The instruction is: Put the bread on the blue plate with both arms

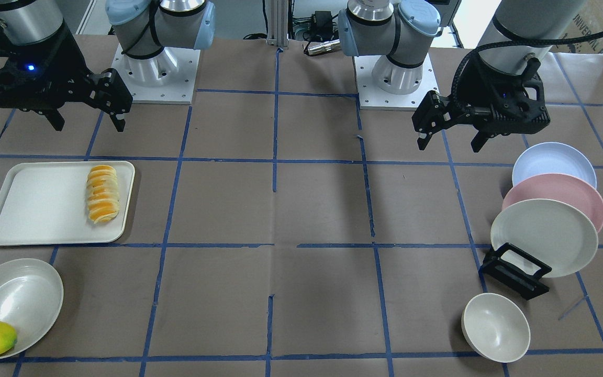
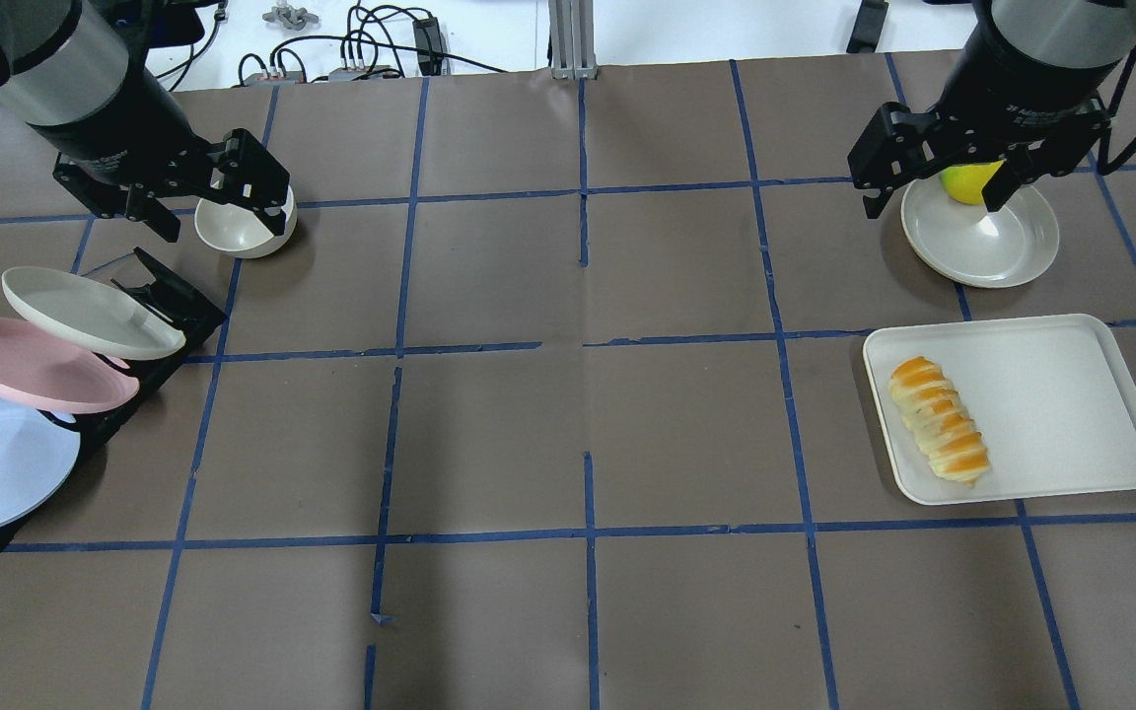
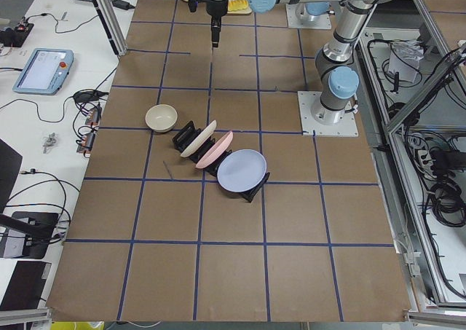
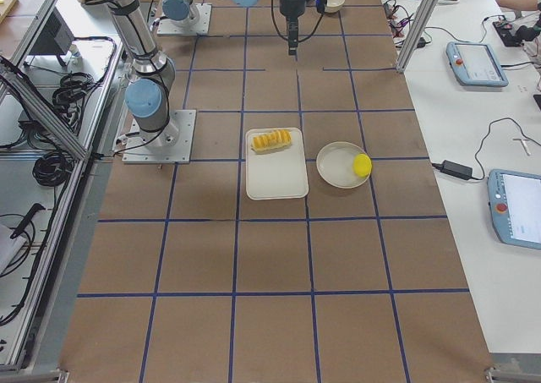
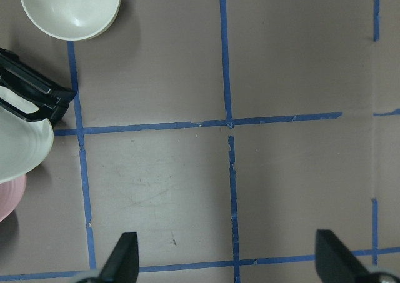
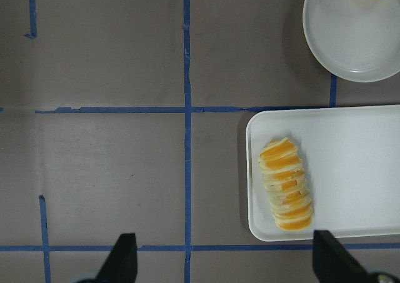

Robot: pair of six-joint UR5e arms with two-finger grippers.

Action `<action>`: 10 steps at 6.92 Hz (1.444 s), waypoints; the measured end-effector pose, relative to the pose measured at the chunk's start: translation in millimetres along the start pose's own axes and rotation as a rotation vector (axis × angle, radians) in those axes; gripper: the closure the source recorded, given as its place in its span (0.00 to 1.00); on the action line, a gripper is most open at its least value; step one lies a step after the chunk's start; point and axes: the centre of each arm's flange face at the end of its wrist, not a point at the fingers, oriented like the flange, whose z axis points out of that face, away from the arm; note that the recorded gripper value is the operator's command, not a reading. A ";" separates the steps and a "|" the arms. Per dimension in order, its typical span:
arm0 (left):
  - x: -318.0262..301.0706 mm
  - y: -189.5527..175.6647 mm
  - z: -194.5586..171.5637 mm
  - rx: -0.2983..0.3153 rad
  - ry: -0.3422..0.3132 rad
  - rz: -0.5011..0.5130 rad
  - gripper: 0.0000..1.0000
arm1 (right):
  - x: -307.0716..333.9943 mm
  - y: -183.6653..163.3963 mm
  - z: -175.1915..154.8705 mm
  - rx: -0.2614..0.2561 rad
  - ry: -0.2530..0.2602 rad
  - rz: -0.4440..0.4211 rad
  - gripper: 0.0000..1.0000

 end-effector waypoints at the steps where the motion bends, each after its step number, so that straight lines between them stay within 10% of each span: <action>1: -0.2 -0.4 0.1 0.001 0.000 0.000 0.00 | 0.0 0.2 0.2 -0.002 0.000 -0.001 0.00; 5: -51.6 -5.1 -0.1 0.000 -0.019 0.035 0.00 | -1.0 2.4 3.6 -0.011 -0.002 -0.024 0.00; 10: -370.5 85.7 28.6 -0.080 0.052 0.026 0.00 | 24.5 13.4 111.3 -0.076 -0.024 -0.174 0.06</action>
